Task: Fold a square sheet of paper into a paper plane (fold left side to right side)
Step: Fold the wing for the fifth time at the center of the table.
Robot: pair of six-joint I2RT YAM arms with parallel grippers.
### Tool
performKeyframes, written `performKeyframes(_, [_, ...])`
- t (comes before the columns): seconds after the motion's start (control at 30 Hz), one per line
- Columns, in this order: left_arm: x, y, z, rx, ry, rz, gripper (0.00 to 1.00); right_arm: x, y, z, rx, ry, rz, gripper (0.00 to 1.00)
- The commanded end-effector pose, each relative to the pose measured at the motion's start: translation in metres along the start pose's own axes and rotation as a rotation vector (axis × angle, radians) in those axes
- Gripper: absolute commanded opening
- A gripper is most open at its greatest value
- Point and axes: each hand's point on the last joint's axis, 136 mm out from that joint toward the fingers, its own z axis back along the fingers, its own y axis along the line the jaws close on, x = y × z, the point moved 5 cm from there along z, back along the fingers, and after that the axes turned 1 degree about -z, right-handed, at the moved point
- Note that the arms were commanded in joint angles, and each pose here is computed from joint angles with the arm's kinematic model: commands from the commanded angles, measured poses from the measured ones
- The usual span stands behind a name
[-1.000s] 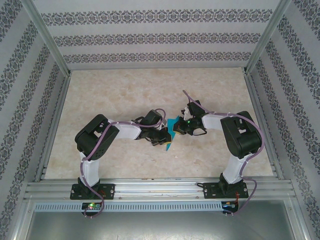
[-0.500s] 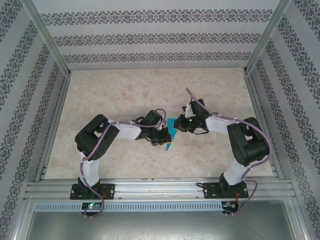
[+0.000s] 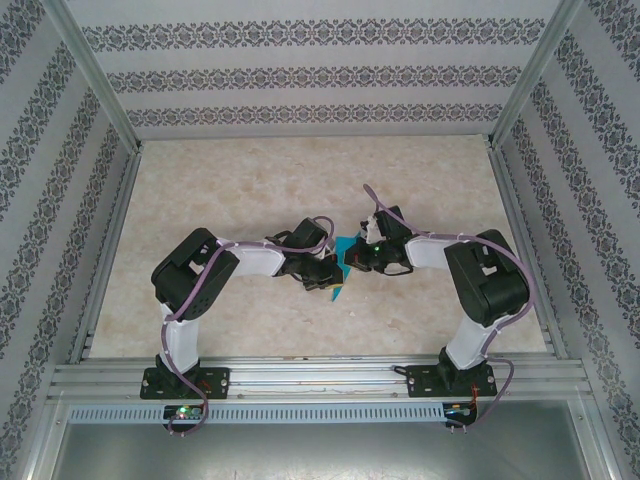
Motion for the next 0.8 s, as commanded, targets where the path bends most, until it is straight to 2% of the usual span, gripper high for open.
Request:
performKeyframes(0.0, [-0.030,0.061,-0.017,0.264,0.085,0.097,0.00,0.004,-0.004,-0.005,-0.041,-0.018,0.039,0.00])
performKeyframes(0.77, [-0.036,0.074,-0.019,0.320,0.122,0.129,0.00,0.032,-0.026,0.005,-0.158,-0.061,0.031,0.00])
